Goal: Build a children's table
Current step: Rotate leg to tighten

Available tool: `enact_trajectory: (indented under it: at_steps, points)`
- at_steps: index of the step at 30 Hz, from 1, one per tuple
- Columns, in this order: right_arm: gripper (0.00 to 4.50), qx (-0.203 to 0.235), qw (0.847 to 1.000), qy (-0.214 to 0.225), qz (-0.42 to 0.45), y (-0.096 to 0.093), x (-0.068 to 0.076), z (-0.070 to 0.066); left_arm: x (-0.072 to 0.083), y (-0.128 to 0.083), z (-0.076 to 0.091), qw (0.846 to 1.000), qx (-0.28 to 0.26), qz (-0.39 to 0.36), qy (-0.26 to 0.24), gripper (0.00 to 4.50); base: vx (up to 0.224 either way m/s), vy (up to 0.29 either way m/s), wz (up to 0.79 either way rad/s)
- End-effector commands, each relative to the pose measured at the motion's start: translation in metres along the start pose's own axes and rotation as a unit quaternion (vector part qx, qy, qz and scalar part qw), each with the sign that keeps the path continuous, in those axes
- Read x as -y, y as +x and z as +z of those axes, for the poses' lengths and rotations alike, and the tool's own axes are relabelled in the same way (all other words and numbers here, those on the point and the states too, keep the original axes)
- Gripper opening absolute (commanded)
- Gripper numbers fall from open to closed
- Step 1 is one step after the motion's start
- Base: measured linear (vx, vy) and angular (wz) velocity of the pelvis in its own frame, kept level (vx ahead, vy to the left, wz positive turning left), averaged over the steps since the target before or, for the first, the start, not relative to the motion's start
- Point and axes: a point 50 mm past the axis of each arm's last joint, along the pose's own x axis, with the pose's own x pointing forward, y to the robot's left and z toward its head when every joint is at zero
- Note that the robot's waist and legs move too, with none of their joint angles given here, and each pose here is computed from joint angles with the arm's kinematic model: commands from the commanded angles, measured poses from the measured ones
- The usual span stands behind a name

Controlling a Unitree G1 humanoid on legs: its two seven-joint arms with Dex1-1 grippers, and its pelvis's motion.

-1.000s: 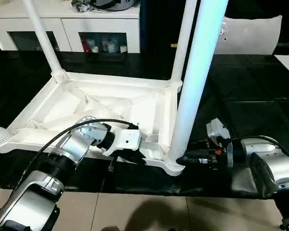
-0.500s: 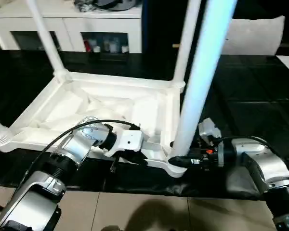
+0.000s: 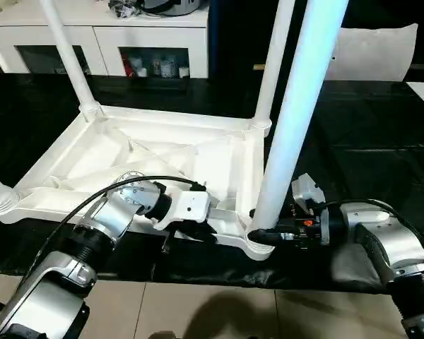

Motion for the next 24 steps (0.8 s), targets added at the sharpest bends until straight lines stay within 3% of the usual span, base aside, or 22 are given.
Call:
enact_trajectory:
  at_steps: [1,9,11,14,17,19,21,24]
  points:
    - [2.09,0.006,1.0,0.007,-0.004,0.001,-0.001,0.0,0.008,0.013,0.004,0.999,-0.003,-0.044,0.021,0.0,0.0,0.0,0.0]
    - [2.09,0.04,0.992,0.045,-0.113,0.024,0.012,0.003,0.003,0.016,0.008,0.999,0.017,-0.022,-0.029,0.0,0.0,0.0,0.0]
    - [2.08,0.057,0.978,0.079,-0.183,0.037,0.02,0.008,-0.009,0.021,0.012,0.998,0.017,0.029,-0.06,0.0,0.0,0.0,0.0]
    - [2.07,0.062,0.969,0.095,-0.219,0.044,0.024,0.01,-0.017,0.025,0.014,0.995,0.01,0.064,-0.079,0.0,0.0,0.0,0.0]
    - [2.07,0.048,0.945,0.121,-0.298,0.054,0.031,0.011,-0.028,0.033,0.019,0.989,0.002,0.101,-0.108,0.0,0.0,0.0,0.0]
    - [2.07,0.07,0.924,0.15,-0.345,0.06,0.036,0.016,-0.034,0.041,0.028,0.984,0.012,0.119,-0.128,0.0,0.0,0.0,0.0]
    - [2.07,0.09,0.914,0.164,-0.36,0.066,0.039,0.021,-0.038,0.048,0.036,0.982,0.02,0.127,-0.137,0.0,0.0,0.0,0.0]
    - [2.81,0.104,0.914,0.155,-0.36,0.072,0.04,0.028,-0.041,0.054,0.043,0.981,0.018,0.135,-0.138,0.0,0.0,0.0,0.0]
